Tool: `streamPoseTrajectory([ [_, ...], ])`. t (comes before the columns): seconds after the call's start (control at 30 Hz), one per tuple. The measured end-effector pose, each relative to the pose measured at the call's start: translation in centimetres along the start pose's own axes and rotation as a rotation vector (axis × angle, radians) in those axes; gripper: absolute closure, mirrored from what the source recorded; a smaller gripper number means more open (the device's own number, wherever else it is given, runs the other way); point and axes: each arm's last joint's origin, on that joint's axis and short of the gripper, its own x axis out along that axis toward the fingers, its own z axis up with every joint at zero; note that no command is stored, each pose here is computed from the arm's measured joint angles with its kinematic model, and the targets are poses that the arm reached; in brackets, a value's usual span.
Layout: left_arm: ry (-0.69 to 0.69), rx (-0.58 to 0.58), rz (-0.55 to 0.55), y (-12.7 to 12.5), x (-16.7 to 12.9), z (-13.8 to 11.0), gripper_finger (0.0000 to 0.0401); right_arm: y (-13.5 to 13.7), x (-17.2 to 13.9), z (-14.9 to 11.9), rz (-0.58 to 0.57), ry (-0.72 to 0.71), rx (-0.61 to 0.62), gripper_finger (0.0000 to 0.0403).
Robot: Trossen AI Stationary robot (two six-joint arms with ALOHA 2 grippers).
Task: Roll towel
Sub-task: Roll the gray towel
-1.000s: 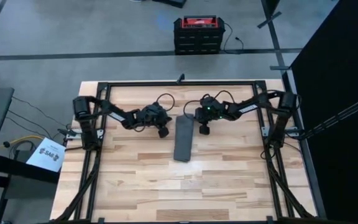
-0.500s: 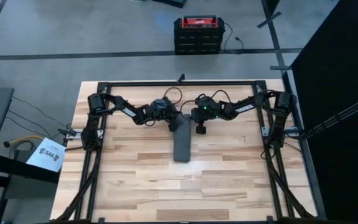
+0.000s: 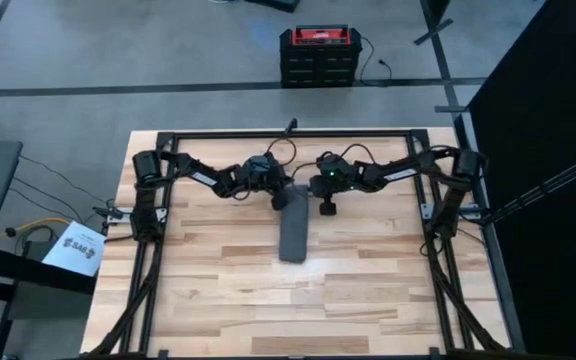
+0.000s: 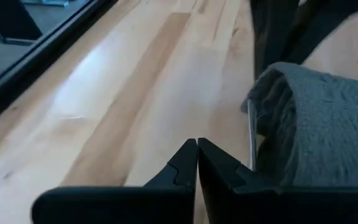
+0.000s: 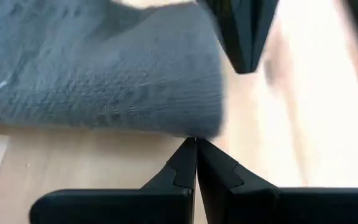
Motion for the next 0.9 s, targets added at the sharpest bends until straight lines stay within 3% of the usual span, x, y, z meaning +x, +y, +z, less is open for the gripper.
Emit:
streamPoseTrajectory([
  [0.1,0.022,0.016,-0.003,0.1,-1.7,1.6,0.0401,-0.9,-1.1,0.4,-0.035,-0.019,0.0,0.0403],
  [0.2,-0.005,0.044,-0.042,-1.5,-4.2,3.9,0.0401,-1.7,-1.9,0.8,-0.07,-0.057,-0.002,0.0403],
  [0.37,-0.16,0.073,-0.117,-7.8,-7.2,5.1,0.0401,-1.8,-1.5,2.2,0.006,-0.283,-0.006,0.0403],
  [0.57,-0.268,0.042,-0.132,-13.9,-6.8,2.4,0.0401,-0.6,2.1,2.1,0.076,-0.413,0.015,0.0403],
  [0.77,-0.125,0.014,-0.169,-16.8,-3.2,-1.9,0.0401,-0.2,3.7,1.2,0.063,-0.413,0.067,0.0403],
  [0.9,-0.132,-0.044,-0.189,-18.0,-2.1,-3.4,0.0401,-0.2,4.2,0.4,0.013,-0.381,0.081,0.0403],
])
